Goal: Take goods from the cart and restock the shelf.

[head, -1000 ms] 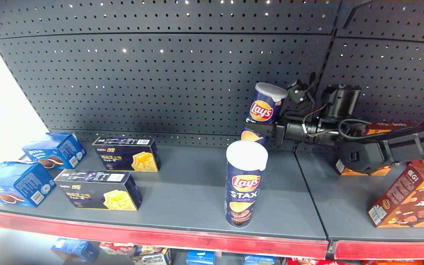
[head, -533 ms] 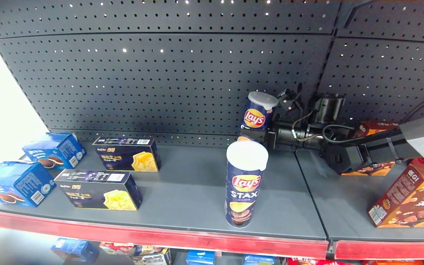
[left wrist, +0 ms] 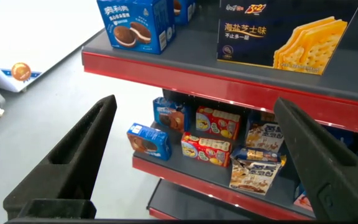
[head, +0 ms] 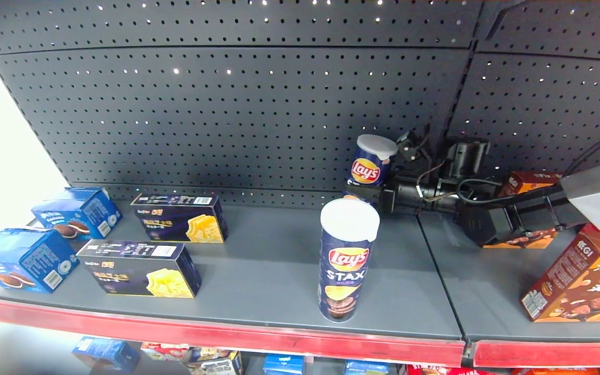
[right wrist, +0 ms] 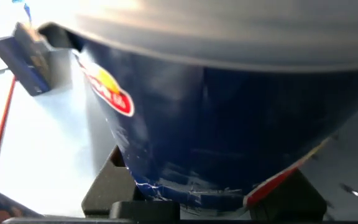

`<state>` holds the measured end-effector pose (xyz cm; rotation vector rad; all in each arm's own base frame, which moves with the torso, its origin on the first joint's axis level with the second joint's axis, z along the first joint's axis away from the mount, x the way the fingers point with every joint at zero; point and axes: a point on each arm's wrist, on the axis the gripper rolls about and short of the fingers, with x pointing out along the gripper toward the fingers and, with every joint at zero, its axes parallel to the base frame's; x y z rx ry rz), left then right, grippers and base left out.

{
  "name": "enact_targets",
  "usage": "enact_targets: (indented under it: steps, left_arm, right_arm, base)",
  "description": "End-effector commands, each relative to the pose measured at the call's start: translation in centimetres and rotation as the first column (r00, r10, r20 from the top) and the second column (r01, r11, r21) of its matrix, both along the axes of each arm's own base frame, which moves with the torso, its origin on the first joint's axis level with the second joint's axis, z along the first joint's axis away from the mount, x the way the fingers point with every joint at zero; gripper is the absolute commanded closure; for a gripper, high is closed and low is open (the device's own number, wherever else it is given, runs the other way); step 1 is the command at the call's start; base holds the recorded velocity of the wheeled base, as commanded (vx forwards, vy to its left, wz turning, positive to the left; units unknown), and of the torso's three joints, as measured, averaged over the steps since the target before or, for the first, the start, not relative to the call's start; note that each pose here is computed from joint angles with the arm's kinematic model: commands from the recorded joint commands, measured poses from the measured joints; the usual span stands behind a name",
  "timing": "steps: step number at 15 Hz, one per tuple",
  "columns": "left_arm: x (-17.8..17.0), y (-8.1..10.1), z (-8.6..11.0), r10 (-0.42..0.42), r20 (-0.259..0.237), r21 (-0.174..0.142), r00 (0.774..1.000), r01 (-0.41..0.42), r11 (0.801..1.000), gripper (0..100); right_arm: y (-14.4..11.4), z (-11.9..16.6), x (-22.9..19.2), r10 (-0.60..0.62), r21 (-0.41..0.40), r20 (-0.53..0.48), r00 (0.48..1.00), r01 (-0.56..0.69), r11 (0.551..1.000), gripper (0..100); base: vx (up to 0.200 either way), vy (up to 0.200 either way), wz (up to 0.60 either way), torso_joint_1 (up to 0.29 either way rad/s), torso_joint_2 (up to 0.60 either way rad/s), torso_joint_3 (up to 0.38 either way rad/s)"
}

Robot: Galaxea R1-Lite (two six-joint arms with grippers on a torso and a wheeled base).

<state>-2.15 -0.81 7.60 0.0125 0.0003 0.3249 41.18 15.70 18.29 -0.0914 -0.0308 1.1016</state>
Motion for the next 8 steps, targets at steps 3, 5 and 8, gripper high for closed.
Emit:
enact_targets:
  steps: [3,5,8]
  left_arm:
    - [0.00,0.00,0.00,0.000,0.000,0.000,1.000,0.000,1.000,0]
    - [0.00,0.00,0.00,0.000,0.000,0.000,1.000,0.000,1.000,0]
    - [0.00,0.00,0.00,0.000,0.000,0.000,1.000,0.000,1.000,0]
  right_arm:
    - [-0.15,-0.15,0.22,-0.006,-0.002,0.003,1.000,0.006,1.000,0]
    - [-0.11,-0.51,0.36,-0.007,-0.015,0.014,1.000,0.007,1.000,0]
    - [0.03,-0.72,0.37,-0.048,-0.022,0.013,0.999,0.048,0.999,0]
  base:
    - [0.000,0.000,0.00,0.000,0.00,0.000]
    - [0.000,0.000,0.00,0.000,0.00,0.000]
    - [0.000,0.000,0.00,0.000,0.00,0.000]
